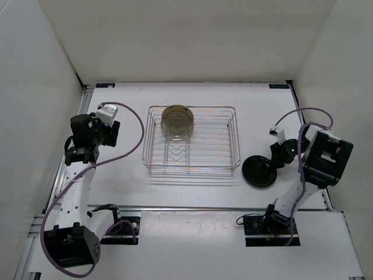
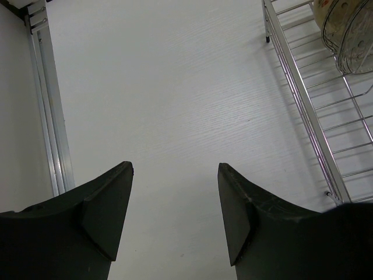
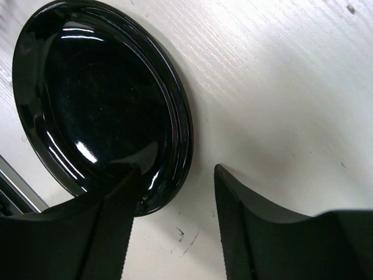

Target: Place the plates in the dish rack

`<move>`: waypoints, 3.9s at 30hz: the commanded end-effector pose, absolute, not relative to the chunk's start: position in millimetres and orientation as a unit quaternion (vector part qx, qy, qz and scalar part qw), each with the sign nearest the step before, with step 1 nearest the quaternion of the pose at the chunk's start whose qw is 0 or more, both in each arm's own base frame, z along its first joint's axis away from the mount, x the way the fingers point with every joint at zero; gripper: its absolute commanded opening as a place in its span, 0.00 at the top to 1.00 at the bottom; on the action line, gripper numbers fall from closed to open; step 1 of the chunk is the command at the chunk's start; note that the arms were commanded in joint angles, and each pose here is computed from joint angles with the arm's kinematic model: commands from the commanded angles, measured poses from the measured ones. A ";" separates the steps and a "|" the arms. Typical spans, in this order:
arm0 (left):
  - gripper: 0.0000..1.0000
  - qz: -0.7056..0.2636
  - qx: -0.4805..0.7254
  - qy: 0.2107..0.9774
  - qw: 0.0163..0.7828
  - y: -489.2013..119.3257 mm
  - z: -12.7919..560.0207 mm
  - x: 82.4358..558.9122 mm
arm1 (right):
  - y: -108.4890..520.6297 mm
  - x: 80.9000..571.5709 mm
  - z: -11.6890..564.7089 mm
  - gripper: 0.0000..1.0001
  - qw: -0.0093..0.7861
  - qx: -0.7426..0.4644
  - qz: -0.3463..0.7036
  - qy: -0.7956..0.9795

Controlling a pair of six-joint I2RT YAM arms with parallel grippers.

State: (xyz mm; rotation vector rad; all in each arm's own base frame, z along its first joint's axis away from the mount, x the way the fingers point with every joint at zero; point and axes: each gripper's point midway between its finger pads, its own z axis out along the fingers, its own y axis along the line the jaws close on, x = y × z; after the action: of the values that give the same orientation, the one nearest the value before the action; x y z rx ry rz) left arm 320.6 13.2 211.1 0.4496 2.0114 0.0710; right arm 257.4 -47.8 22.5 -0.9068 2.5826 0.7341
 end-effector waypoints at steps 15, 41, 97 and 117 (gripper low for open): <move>0.29 0.025 0.194 0.825 0.531 11.6 225.0 320.4 | -37.4 248.0 18.7 0.53 0.124 -0.341 0.252 0.897; 0.29 0.030 0.191 0.821 0.538 13.9 229.0 316.2 | -22.9 242.5 18.4 0.90 0.114 -0.337 0.276 0.893; 0.29 0.025 0.193 0.822 0.535 11.6 222.1 311.5 | -101.3 400.2 145.4 1.00 0.379 -0.122 0.058 0.915; 0.29 0.012 0.190 0.822 0.537 7.7 222.2 311.1 | -100.7 403.3 245.6 1.00 0.462 -0.126 -0.042 0.877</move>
State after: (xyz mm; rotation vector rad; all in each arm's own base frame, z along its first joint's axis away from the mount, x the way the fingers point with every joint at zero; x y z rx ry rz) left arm 315.3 13.1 220.1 0.4502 1.9743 0.0635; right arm 390.2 -96.3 183.8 -0.3057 2.2994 0.0359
